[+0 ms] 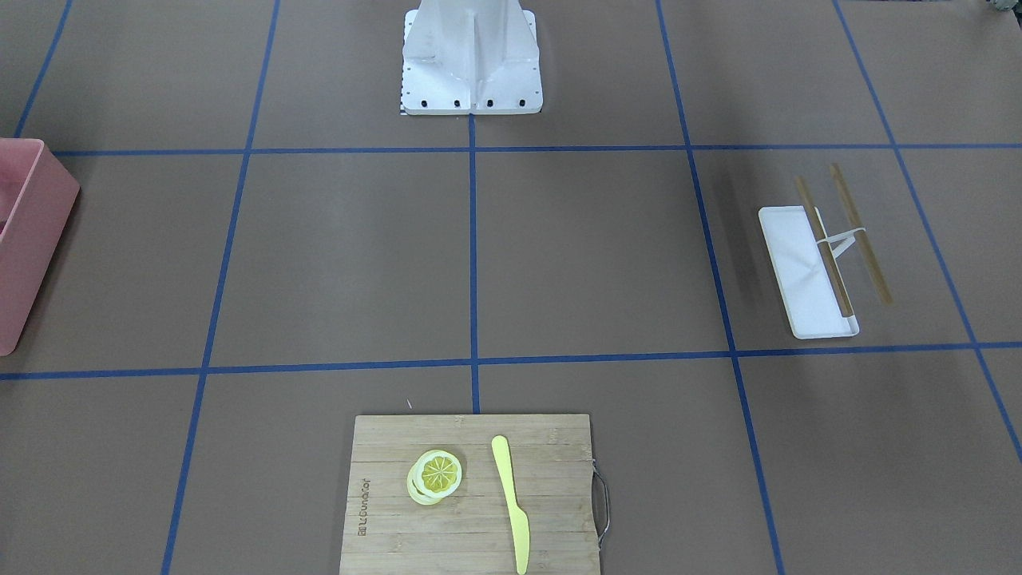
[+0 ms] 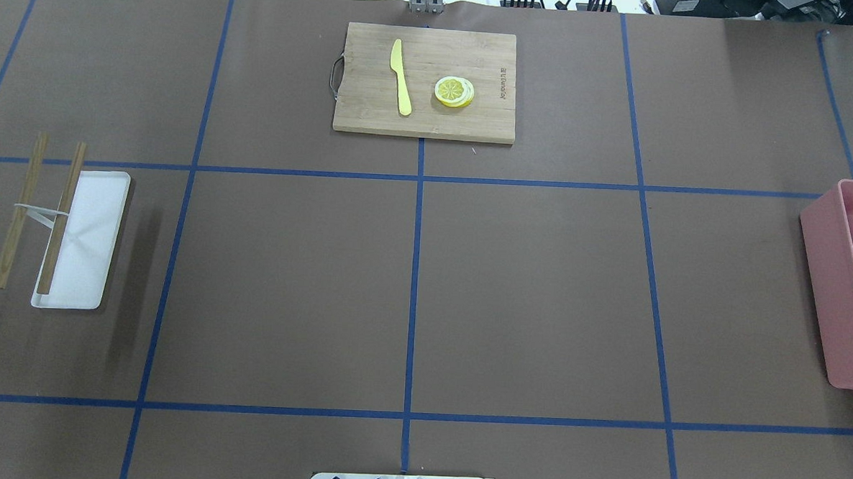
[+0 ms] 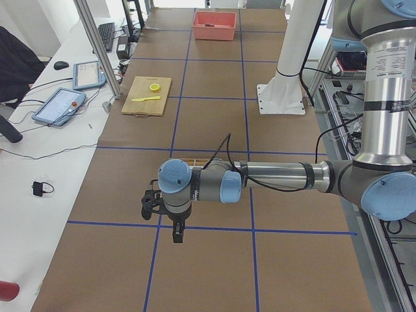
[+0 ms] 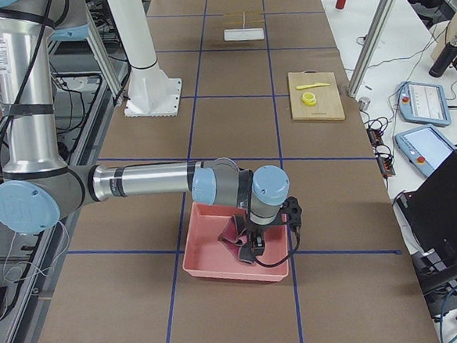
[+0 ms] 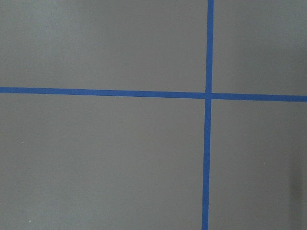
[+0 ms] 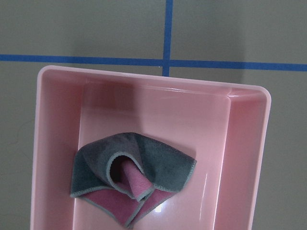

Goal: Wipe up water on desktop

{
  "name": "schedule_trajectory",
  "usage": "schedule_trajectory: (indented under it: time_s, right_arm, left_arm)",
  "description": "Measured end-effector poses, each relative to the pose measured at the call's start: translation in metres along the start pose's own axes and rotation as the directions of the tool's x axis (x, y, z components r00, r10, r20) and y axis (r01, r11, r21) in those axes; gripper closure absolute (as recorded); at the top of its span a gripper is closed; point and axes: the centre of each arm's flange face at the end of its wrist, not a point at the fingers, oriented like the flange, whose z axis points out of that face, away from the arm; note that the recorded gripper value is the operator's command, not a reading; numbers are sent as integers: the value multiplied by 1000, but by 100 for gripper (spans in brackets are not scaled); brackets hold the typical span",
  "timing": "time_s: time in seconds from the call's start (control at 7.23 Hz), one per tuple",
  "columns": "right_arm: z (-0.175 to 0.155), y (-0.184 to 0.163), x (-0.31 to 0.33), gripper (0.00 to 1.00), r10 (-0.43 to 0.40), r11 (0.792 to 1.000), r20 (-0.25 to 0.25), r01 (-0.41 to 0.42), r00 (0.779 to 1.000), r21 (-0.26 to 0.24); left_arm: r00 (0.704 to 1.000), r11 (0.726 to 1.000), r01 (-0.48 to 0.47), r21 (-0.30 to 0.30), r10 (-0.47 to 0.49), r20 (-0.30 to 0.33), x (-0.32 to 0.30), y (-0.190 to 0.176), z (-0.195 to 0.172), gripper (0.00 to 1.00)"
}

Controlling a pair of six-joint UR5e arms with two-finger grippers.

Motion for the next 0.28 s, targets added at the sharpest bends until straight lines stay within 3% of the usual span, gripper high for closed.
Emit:
schedule_trajectory:
  time_s: [0.28]
  right_arm:
    - [-2, -3, -2, 0, -4, 1000, -1, 4, 1000, 4]
  left_arm:
    - [1000, 1000, -2, 0, 2, 0, 1, 0, 0, 1]
